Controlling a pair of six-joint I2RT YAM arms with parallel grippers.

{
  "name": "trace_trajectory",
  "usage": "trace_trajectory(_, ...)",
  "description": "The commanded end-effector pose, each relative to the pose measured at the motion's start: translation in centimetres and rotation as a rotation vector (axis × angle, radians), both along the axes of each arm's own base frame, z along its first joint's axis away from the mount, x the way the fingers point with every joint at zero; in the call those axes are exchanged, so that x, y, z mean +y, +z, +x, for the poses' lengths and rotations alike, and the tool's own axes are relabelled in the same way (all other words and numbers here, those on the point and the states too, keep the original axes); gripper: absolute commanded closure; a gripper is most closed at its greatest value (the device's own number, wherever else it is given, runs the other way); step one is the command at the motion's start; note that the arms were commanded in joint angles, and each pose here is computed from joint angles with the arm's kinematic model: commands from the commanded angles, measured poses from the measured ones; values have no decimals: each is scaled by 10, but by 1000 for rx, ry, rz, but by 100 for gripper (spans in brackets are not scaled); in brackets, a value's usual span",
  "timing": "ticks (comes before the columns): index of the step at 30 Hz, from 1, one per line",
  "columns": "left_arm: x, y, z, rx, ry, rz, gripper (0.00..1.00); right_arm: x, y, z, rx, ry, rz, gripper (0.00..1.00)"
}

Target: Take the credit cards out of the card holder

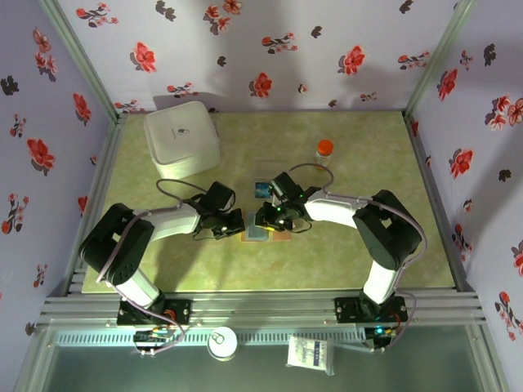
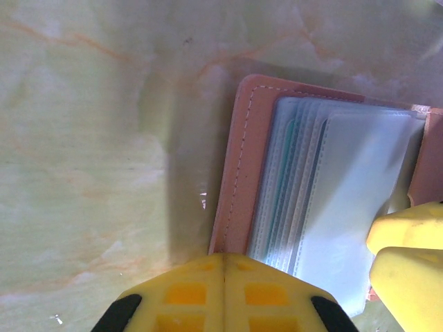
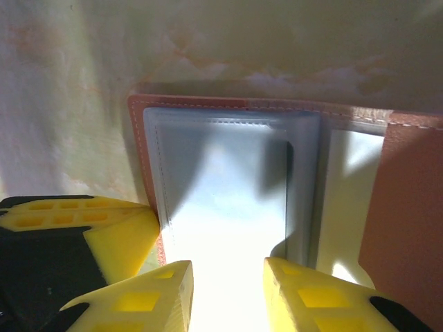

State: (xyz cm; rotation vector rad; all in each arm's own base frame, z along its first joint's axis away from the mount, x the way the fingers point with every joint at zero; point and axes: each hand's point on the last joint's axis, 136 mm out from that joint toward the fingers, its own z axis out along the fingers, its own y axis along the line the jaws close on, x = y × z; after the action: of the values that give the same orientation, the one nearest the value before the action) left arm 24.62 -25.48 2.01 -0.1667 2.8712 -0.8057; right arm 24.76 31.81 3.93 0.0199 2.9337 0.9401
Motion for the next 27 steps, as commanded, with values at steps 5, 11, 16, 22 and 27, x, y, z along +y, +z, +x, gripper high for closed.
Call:
trace_trajectory(5,6,2,3,-9,-8,31,100,-15,-3,-4,-14,-5,-49,68)
trace_trajectory(11,5,4,4,-12,-9,29,100,-20,-3,-3,-17,-15,-49,70)
trace_trajectory(16,2,11,8,-24,-8,17,100,-20,-5,-3,-12,-20,-41,75)
trace_trajectory(22,1,21,12,-53,-1,4,100,-22,-4,-3,-18,-24,-42,79)
trace_trajectory(27,-2,26,14,-61,5,-12,100,-25,-5,-3,-18,-32,-46,80)
